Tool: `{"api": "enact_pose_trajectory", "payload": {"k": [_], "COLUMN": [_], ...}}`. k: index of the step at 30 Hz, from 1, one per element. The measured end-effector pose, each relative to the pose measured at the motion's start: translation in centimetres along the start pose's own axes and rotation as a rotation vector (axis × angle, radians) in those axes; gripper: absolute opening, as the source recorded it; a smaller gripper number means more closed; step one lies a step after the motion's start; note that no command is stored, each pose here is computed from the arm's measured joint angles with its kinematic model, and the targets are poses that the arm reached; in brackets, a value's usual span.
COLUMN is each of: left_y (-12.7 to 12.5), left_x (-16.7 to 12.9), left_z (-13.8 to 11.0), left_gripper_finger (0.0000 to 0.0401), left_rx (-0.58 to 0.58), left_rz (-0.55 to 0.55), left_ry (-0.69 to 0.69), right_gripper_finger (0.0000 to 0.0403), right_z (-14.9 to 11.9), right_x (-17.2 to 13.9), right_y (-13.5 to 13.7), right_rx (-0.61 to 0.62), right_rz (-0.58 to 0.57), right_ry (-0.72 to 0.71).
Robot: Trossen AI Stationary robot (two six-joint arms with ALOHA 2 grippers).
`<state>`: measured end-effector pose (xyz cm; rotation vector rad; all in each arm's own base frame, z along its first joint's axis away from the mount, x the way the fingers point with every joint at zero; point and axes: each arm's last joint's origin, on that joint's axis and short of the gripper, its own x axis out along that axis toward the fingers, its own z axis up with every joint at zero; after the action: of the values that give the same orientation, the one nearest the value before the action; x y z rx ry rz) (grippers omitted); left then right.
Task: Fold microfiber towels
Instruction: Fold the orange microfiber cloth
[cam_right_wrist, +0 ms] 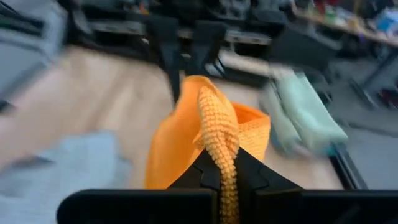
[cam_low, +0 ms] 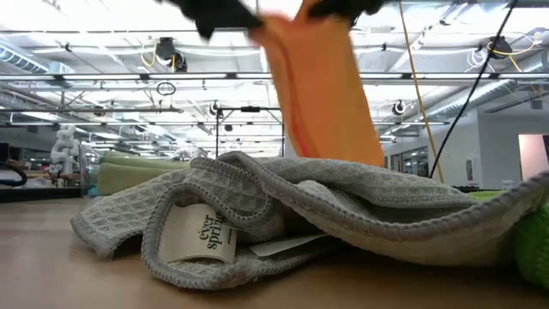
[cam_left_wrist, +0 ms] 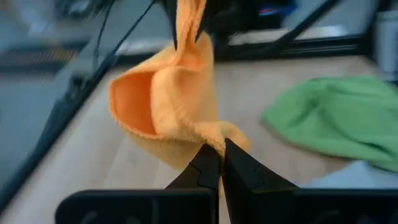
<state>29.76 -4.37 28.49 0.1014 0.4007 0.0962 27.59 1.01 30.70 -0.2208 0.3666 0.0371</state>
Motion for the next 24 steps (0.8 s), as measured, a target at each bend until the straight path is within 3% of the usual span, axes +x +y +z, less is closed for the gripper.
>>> {"api": "enact_pose_trajectory", "payload": {"k": [5, 9, 13, 19, 24], "left_y": [-1.7, -1.2, 1.2, 4.6, 7.8], "left_x": [-1.8, -2.1, -1.2, 2.3, 5.1], "left_z": [3.1, 3.5, 2.0, -1.1, -3.1], "left_gripper_finger": [0.0004, 0.0004, 0.0004, 0.0004, 0.0005], "left_rx": [0.204, 0.247, 0.182, 0.081, 0.055], "left_rz": [-0.108, -0.073, 0.058, 0.081, 0.17], "left_ry": [-0.02, 0.043, 0.136, 0.181, 0.234], "right_gripper_finger": [0.0002, 0.0002, 0.0002, 0.0002, 0.0002], "right_z": [2.4, 1.9, -1.3, -7.2, -12.4], "right_x": [-3.8, -4.9, -4.4, -2.8, -1.2], "right_y": [2.9, 3.6, 2.5, -0.3, -3.0], "right_rx": [0.038, 0.09, 0.112, 0.132, 0.081], "right_rz": [0.099, 0.127, -0.009, -0.167, -0.304], "right_ry": [-0.142, -0.214, -0.195, -0.152, -0.085]}}
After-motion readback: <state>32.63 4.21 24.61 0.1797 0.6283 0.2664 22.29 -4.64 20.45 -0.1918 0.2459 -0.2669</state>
